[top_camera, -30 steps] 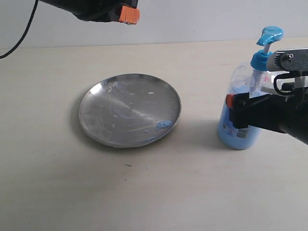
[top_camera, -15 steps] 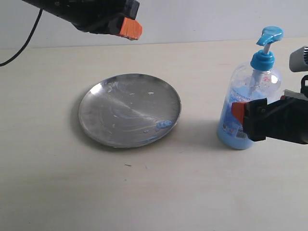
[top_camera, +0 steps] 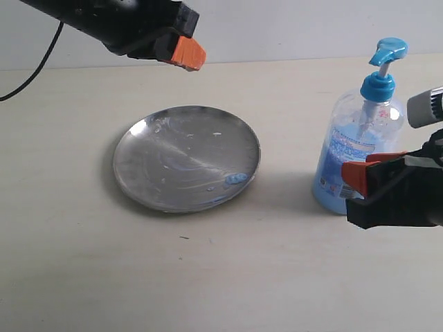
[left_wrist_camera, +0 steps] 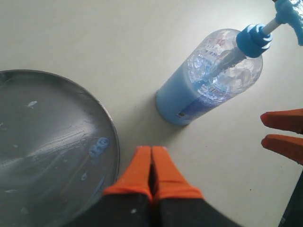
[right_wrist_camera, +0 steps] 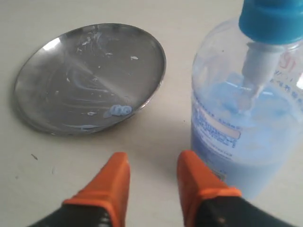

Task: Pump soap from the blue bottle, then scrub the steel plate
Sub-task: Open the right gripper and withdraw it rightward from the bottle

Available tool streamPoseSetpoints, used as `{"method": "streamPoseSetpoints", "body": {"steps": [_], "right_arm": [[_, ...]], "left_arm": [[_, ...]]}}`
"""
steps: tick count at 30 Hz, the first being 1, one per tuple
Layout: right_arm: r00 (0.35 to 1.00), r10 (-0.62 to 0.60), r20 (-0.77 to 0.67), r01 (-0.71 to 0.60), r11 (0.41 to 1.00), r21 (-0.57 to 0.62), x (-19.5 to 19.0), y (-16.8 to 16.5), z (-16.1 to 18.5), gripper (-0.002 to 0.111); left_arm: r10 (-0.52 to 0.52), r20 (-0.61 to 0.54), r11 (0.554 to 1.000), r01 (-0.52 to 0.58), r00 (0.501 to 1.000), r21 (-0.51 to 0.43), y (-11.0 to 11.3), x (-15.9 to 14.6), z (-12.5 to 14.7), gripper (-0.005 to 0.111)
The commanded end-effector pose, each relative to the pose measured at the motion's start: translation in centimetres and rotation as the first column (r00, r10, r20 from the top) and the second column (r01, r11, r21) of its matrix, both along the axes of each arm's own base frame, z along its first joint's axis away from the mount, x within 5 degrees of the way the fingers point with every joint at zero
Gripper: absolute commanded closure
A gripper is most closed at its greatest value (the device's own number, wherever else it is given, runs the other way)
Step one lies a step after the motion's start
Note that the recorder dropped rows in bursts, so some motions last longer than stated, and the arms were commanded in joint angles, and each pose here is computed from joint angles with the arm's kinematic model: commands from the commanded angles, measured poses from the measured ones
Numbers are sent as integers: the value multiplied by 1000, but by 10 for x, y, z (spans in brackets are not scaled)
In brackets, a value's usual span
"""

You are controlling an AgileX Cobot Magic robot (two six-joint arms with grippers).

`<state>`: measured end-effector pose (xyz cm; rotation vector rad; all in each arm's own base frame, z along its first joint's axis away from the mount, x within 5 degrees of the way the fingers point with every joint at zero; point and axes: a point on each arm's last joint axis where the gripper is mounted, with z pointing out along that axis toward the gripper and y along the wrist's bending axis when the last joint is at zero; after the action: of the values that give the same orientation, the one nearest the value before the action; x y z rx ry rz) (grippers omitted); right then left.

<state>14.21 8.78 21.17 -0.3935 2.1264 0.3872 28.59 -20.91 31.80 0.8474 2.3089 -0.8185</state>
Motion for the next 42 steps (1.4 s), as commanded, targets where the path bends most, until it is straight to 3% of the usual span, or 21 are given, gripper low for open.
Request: {"method": "streamPoseSetpoints", "body": {"steps": [1, 5, 9, 13, 18, 25, 34, 42], "right_arm": [[998, 56, 17, -56, 998, -24, -2, 2, 0, 93], [975, 221, 24, -222, 974, 36, -10, 15, 2, 107], [918, 397, -19, -395, 916, 66, -22, 26, 1, 108], [847, 489, -209, -502, 865, -10, -29, 27, -9, 108], [856, 321, -406, -416, 893, -171, -18, 16, -5, 108], [917, 66, -393, -226, 898, -376, 2, 0, 18, 108], [964, 66, -258, -167, 906, -390, 5, -4, 35, 108], [997, 67, -31, -73, 941, -329, -13, -21, 69, 108]], "left_arm": [[6, -1, 1000, -6, 1000, -12, 1, -1, 4, 107], [6, -1, 1000, -6, 1000, -12, 1, -1, 4, 107], [6, -1, 1000, -6, 1000, -12, 1, -1, 4, 107], [3, 2, 1000, -3, 1000, -11, 1, -1, 4, 107], [5, 3, 1000, -5, 1000, -12, 1, -1, 4, 107], [2, 0, 1000, -2, 1000, -11, 1, -1, 4, 107], [-4, 6, 1000, 4, 1000, 0, 1, -1, 4, 107], [-34, 32, 996, 31, 999, 87, 6, -1, -9, 107]]}}
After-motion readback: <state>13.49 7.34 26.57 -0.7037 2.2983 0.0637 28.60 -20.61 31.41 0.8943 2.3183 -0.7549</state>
